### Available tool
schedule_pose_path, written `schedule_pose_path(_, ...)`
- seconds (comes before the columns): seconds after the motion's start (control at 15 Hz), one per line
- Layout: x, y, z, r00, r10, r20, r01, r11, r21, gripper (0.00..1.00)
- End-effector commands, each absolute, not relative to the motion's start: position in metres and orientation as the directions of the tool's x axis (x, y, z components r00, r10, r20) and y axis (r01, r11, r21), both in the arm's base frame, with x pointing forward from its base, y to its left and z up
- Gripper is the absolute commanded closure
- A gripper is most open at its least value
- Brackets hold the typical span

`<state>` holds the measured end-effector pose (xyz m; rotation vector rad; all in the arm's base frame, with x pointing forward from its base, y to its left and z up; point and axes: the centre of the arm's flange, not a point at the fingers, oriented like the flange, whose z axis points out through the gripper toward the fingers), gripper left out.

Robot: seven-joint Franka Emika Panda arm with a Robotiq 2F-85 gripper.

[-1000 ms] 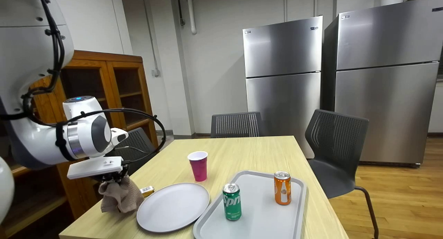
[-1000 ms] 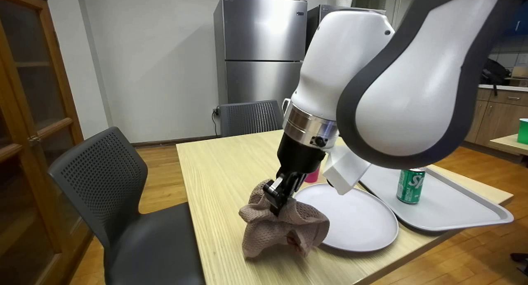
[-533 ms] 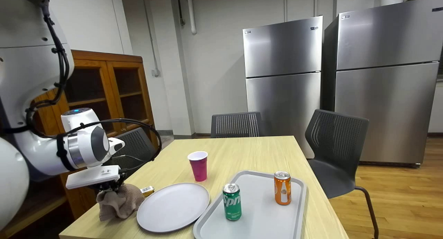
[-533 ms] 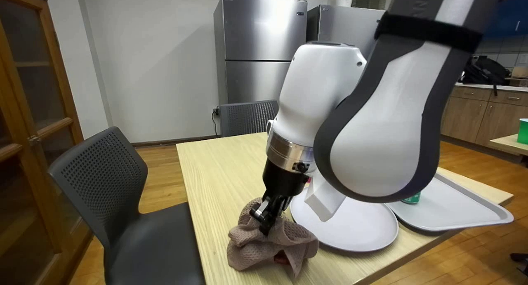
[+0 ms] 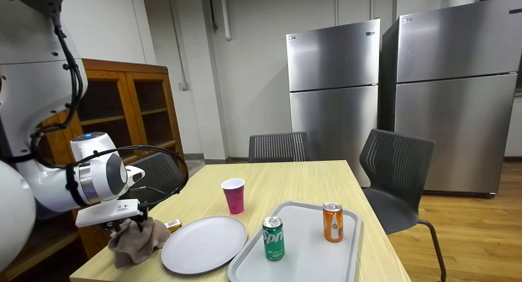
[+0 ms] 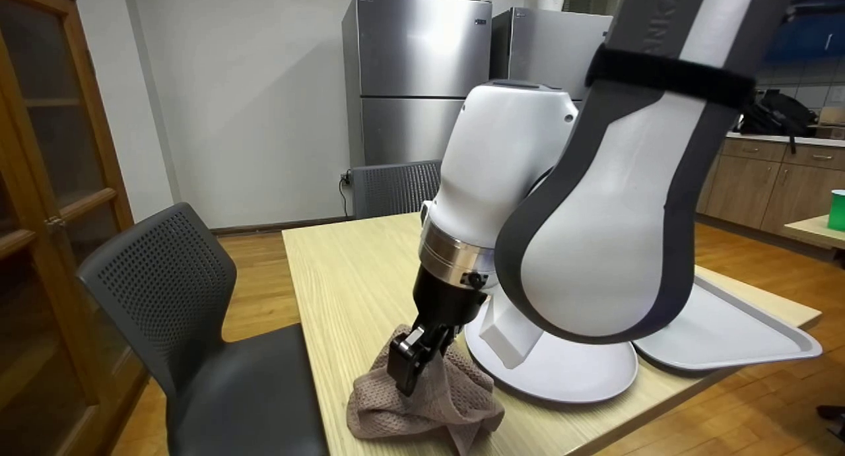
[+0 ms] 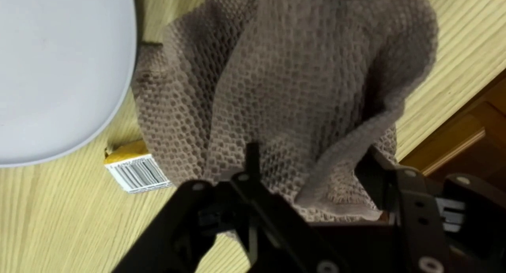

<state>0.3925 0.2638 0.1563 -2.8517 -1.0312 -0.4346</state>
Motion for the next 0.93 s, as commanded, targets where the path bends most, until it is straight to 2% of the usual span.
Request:
schedule_pose_path(0.0,0.394,0.267,0.162,0.738,0.595,0.317,0.624,-0.781,0.013,0.05)
schedule_pose_path(0.07,0.394,0.267,0.165,0.737,0.594,0.323,0.625,-0.781,0.012,0.00)
schedule_pose_path(0.13,0.395,0.266,0.168,0.737,0.591,0.328,0.622,-0.783,0.015,0.00)
schedule_pose_path(0.87,0.401,0.250,0.227,0.717,0.561,0.413,0.604,-0.797,0.033,0.00)
